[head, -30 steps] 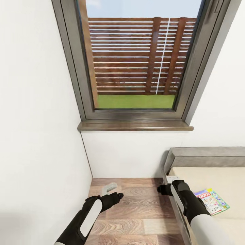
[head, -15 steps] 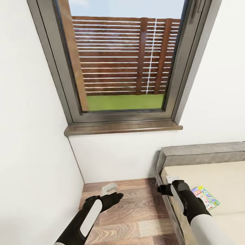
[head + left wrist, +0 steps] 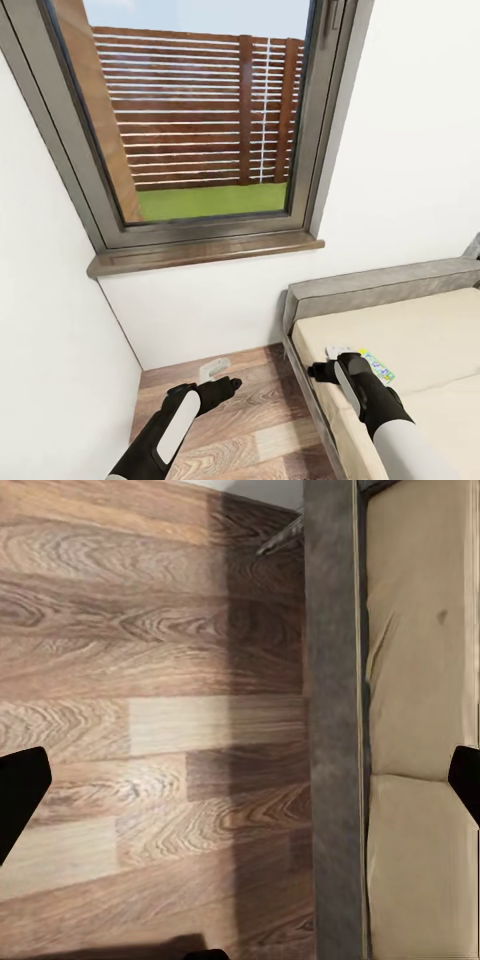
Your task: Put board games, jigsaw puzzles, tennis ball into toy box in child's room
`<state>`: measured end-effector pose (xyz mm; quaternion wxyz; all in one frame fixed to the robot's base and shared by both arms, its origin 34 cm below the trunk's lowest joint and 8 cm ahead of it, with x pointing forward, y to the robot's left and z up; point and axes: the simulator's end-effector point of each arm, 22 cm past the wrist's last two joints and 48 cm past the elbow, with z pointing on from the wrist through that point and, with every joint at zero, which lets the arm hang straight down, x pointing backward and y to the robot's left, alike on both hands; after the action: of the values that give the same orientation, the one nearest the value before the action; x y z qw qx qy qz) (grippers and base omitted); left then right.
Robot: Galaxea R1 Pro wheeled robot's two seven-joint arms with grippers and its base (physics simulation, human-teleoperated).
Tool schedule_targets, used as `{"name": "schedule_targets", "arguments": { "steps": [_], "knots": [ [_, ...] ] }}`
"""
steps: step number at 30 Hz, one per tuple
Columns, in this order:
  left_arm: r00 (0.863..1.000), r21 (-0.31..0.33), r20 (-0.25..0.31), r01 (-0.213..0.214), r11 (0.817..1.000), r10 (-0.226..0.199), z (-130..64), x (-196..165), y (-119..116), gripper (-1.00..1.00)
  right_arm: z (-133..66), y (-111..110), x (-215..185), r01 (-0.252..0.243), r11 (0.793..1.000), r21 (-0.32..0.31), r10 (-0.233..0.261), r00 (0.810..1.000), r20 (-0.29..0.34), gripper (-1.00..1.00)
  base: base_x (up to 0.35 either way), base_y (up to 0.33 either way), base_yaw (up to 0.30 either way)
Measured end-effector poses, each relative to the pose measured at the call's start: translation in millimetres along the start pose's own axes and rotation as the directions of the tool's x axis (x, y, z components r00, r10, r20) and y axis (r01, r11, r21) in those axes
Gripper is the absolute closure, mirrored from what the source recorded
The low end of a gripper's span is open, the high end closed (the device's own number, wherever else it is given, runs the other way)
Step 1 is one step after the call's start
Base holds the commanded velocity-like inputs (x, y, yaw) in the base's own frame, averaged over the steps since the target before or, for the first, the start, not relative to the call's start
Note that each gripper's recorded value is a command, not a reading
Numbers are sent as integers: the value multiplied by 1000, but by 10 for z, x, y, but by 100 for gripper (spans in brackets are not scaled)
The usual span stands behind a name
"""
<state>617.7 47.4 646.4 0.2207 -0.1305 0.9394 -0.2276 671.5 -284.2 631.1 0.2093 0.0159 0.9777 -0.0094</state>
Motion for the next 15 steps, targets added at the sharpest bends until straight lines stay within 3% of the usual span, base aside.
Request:
{"name": "schedule_targets", "arguments": {
  "steps": [15],
  "knots": [
    [1000, 0, 0, 0, 1000, 0, 0, 0, 0, -100, 0, 0, 0, 0, 1000, 0, 0, 1000, 0, -100, 1, 0, -280]
  ]
}}
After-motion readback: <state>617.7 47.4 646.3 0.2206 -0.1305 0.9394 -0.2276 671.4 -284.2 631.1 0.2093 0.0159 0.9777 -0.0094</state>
